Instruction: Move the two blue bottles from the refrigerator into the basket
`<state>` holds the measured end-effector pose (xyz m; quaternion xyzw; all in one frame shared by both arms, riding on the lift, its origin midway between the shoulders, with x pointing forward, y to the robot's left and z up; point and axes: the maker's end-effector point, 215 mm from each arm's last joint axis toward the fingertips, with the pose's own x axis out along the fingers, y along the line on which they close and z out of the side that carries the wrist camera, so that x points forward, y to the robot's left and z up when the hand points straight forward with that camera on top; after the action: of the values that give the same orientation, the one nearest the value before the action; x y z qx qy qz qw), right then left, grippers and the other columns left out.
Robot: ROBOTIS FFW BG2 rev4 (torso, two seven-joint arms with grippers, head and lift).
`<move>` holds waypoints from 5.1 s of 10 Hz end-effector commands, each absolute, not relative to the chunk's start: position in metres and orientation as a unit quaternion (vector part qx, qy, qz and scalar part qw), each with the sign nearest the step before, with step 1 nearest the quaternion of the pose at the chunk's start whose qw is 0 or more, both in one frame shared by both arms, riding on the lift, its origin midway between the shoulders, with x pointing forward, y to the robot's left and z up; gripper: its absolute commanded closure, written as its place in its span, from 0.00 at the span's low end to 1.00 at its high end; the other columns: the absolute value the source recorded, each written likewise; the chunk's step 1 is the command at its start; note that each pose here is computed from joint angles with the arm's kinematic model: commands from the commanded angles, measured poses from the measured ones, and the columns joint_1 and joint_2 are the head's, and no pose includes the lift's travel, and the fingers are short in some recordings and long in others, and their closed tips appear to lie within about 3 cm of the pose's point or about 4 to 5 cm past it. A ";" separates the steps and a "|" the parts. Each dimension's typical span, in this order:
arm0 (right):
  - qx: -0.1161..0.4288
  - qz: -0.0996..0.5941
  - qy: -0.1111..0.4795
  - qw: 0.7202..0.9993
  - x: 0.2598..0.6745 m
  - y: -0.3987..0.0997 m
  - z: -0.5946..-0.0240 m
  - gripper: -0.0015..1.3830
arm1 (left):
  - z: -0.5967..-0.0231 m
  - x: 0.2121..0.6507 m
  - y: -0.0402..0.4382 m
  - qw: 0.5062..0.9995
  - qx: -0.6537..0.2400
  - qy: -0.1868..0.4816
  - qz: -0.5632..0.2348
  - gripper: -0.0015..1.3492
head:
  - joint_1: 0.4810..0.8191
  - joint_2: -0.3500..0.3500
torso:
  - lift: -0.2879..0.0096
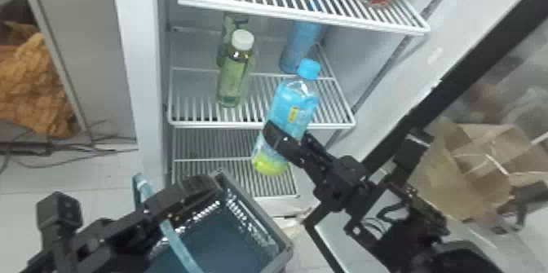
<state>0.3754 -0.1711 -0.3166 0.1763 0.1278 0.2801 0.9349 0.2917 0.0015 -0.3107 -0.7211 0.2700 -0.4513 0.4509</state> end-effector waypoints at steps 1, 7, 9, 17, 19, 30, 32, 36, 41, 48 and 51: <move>0.190 0.306 0.153 0.920 0.362 -0.152 -0.322 0.92 | -0.311 0.292 0.001 0.451 -0.721 0.270 -0.451 0.86 | 0.63 0.07 | 0.24; 0.243 0.378 0.257 0.855 0.304 -0.099 -0.351 0.92 | -0.312 0.293 0.002 0.454 -0.721 0.269 -0.449 0.86 | 0.63 0.21 | 0.24; 0.250 0.389 0.288 0.838 0.289 -0.089 -0.365 0.82 | -0.312 0.294 0.003 0.455 -0.721 0.268 -0.449 0.86 | 0.63 0.23 | 0.24; 0.232 0.341 0.185 0.892 0.338 -0.143 -0.332 0.13 | -0.313 0.292 0.004 0.454 -0.722 0.269 -0.447 0.86 | 0.63 0.22 | 0.24; 0.196 0.285 0.134 0.929 0.363 -0.194 -0.321 0.13 | -0.313 0.292 0.004 0.453 -0.723 0.269 -0.447 0.86 | 0.63 0.12 | 0.24; 0.114 0.112 0.032 0.987 0.469 -0.313 -0.324 0.13 | -0.315 0.291 0.006 0.453 -0.726 0.268 -0.442 0.86 | 0.63 0.00 | 0.24; 0.116 0.110 0.028 0.987 0.495 -0.309 -0.331 0.13 | -0.315 0.291 0.006 0.453 -0.726 0.268 -0.442 0.86 | 0.63 0.00 | 0.24; 0.108 0.109 0.019 0.988 0.541 -0.287 -0.334 0.12 | -0.315 0.290 0.005 0.453 -0.725 0.270 -0.444 0.86 | 0.63 0.00 | 0.24; 0.083 0.075 0.015 0.994 0.582 -0.307 -0.331 0.12 | -0.315 0.290 0.005 0.453 -0.724 0.271 -0.444 0.86 | 0.63 0.00 | 0.24; 0.076 0.065 0.042 0.994 0.635 -0.310 -0.347 0.12 | -0.313 0.293 0.004 0.455 -0.720 0.271 -0.449 0.86 | 0.63 0.00 | 0.24; 0.071 0.071 0.050 0.994 0.658 -0.301 -0.346 0.12 | -0.313 0.293 0.004 0.456 -0.718 0.273 -0.450 0.86 | 0.63 0.00 | 0.24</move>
<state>0.6540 -0.3033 -0.3464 0.0718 0.0485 0.0688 0.9939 0.2928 0.0037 -0.3130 -0.7179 0.2732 -0.4495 0.4559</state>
